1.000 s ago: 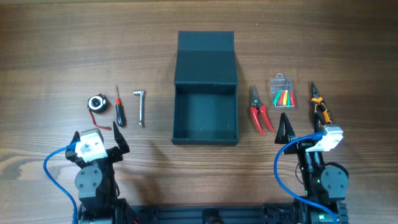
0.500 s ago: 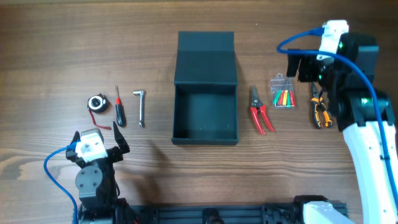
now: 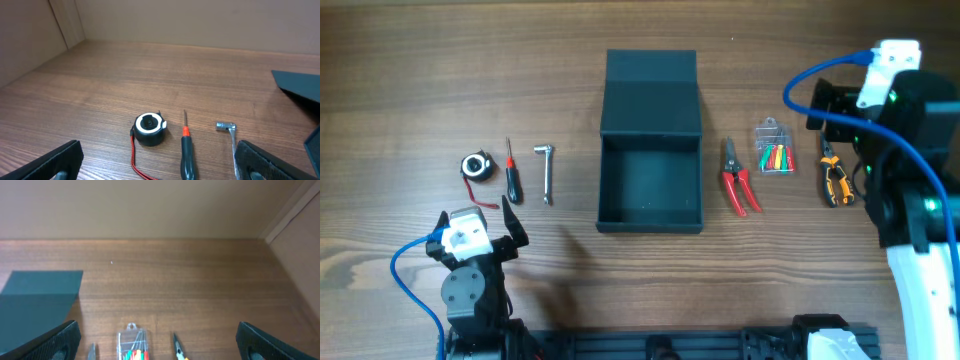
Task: Pack container
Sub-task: 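Move the right gripper forward above the clear screwdriver case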
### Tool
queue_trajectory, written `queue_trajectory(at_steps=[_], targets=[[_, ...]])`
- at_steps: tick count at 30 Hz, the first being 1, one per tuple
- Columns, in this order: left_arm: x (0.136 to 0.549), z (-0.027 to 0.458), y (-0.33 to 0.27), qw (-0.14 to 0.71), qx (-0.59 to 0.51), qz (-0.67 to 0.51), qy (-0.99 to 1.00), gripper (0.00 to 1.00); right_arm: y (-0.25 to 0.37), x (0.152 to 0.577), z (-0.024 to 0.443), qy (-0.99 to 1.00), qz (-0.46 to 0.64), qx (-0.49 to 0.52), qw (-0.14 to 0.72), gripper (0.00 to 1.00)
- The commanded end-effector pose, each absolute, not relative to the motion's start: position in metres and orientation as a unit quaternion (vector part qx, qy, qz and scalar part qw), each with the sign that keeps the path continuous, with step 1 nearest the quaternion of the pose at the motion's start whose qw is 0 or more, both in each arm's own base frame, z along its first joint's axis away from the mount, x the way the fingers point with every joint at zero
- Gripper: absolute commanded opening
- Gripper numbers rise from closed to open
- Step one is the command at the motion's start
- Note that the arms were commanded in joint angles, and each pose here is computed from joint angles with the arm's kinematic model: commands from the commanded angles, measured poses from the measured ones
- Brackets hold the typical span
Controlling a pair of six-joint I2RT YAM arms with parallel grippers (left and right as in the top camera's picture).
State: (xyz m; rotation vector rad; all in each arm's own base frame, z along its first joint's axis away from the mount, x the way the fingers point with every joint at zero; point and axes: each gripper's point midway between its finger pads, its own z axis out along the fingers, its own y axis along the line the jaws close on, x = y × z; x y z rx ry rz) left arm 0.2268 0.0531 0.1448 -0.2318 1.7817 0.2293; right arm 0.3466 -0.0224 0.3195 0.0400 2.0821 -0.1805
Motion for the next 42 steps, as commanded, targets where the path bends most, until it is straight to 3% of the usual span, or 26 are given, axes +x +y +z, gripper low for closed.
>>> queue_trajectory(at_steps=[1,11,25,33,35,42], targets=[[0.227,0.144,0.053,0.617,-0.092,0.107,0.774,1.0,-0.024,0.339,0.334,0.855,-0.082,0.014,0.512,1.0],[0.227,0.144,0.053,0.617,-0.092,0.107,0.774,1.0,-0.04,0.337,0.259,0.919,-0.126,0.019,0.373,1.0],[0.227,0.144,0.053,0.617,-0.092,0.107,0.774,1.0,-0.03,0.337,0.221,0.942,-0.103,-0.044,0.316,1.0],[0.227,0.144,0.053,0.617,-0.092,0.107,0.774,1.0,-0.048,0.34,0.141,0.961,-0.104,-0.026,0.255,1.0],[0.227,0.144,0.053,0.617,-0.092,0.107,0.774,1.0,-0.028,0.345,0.124,0.967,-0.05,-0.068,0.242,1.0],[0.227,0.144,0.053,0.617,-0.092,0.107,0.774,1.0,-0.022,0.354,0.068,0.983,-0.018,-0.041,0.18,1.0]])
